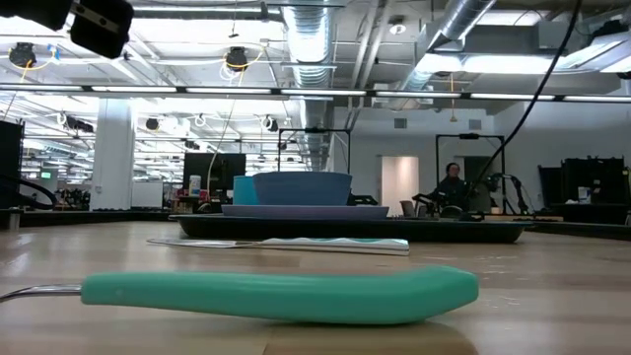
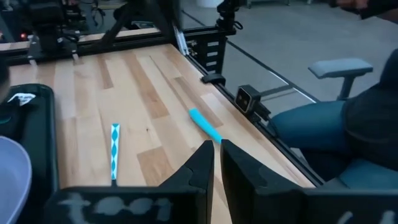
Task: Set up tray
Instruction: Put the blue spoon on the black napkin
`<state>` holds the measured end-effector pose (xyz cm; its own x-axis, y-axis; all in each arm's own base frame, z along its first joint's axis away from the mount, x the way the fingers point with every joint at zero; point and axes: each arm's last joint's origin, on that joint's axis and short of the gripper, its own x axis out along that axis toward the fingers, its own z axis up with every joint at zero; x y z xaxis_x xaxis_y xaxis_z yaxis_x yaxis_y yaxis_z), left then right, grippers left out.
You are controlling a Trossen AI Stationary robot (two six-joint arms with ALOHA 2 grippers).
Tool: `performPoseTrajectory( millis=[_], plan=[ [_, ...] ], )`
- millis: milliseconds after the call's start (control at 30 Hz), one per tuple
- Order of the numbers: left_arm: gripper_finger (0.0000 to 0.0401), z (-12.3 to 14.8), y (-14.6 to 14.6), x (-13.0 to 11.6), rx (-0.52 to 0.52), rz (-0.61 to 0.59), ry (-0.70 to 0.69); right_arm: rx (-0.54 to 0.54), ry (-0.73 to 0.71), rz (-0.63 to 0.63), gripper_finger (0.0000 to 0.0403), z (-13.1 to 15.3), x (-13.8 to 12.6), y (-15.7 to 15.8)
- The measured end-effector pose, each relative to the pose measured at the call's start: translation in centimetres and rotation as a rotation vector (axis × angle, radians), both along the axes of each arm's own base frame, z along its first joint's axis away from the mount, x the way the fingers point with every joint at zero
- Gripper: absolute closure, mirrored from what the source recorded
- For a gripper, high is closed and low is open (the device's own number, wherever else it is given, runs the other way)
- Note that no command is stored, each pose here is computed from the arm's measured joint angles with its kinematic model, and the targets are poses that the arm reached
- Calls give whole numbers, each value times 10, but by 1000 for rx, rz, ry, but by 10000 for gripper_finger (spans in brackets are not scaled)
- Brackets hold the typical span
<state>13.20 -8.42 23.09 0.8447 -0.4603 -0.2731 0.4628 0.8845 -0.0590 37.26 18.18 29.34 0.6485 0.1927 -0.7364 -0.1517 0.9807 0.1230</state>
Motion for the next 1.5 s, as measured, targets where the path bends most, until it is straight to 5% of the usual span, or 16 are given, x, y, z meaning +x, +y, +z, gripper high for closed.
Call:
performPoseTrajectory(
  millis=[367,533,933,1167,1500],
  plan=[
    [386,1,1,1,-18,42,2,179,-16,-72,336,2,8,4],
    [386,0,1,1,-37,49,13,170,-42,-18,336,-2,27,5],
    [386,-1,1,0,-33,50,30,-35,289,62,336,-45,93,9],
    [386,-17,4,-5,65,54,178,-24,363,67,336,-59,90,6],
    [386,-18,5,-6,63,61,196,4,172,126,336,-52,88,52]
  ],
)
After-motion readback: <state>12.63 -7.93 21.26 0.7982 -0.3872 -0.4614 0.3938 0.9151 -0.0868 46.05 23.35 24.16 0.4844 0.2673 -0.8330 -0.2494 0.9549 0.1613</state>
